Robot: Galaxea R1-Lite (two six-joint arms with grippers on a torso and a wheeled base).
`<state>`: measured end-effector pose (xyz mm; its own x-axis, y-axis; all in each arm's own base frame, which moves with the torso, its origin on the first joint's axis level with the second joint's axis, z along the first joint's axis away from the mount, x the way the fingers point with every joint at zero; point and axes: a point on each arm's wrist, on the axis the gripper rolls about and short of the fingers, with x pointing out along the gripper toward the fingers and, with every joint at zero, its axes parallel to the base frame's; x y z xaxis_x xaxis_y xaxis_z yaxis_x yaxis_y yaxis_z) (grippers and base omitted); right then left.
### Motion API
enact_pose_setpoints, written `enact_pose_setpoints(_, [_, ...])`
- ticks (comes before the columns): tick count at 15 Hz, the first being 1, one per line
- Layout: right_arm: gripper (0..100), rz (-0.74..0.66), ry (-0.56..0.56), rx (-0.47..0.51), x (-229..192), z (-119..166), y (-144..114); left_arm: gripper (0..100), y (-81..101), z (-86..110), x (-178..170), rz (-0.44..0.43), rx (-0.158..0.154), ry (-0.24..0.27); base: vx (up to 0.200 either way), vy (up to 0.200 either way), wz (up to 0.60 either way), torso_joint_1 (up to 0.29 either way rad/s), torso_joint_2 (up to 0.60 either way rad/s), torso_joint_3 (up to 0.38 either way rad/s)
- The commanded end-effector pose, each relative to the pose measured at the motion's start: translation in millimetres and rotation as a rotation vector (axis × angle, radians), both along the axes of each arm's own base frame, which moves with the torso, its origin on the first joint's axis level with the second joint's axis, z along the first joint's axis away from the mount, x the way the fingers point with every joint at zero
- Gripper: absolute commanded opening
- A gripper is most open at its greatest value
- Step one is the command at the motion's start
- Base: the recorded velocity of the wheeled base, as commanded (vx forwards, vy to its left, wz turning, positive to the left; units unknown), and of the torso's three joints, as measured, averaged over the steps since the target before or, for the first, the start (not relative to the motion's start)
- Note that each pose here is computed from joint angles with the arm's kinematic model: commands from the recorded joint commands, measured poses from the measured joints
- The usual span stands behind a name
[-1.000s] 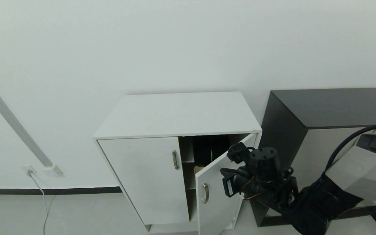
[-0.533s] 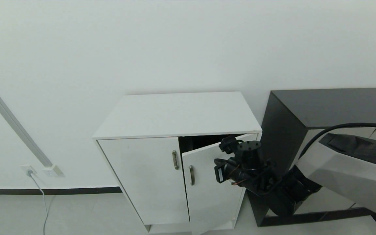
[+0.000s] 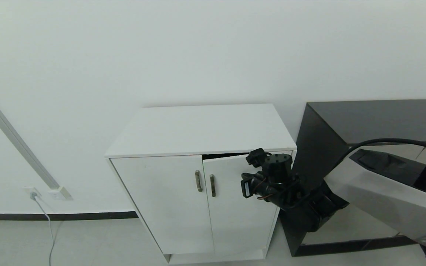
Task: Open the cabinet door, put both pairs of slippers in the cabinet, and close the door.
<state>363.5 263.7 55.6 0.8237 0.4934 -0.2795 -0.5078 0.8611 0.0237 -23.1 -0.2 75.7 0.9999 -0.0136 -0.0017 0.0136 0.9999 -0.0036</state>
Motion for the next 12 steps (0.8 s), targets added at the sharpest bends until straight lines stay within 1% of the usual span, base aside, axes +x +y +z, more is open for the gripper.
enact_pose_setpoints(1, [0,-0.007,-0.011,0.010,6.6,3.5,-0.3,0,0.0,0.0,0.1,0.000,0.001,0.001,0.000,0.000,0.00,0.000,0.00,0.000])
enact_pose_setpoints(12, [0,-0.016,-0.026,0.020,10.9,8.8,-2.4,0,0.0,0.0,0.1,0.000,0.001,0.001,0.000,0.000,0.00,0.000,0.00,0.000])
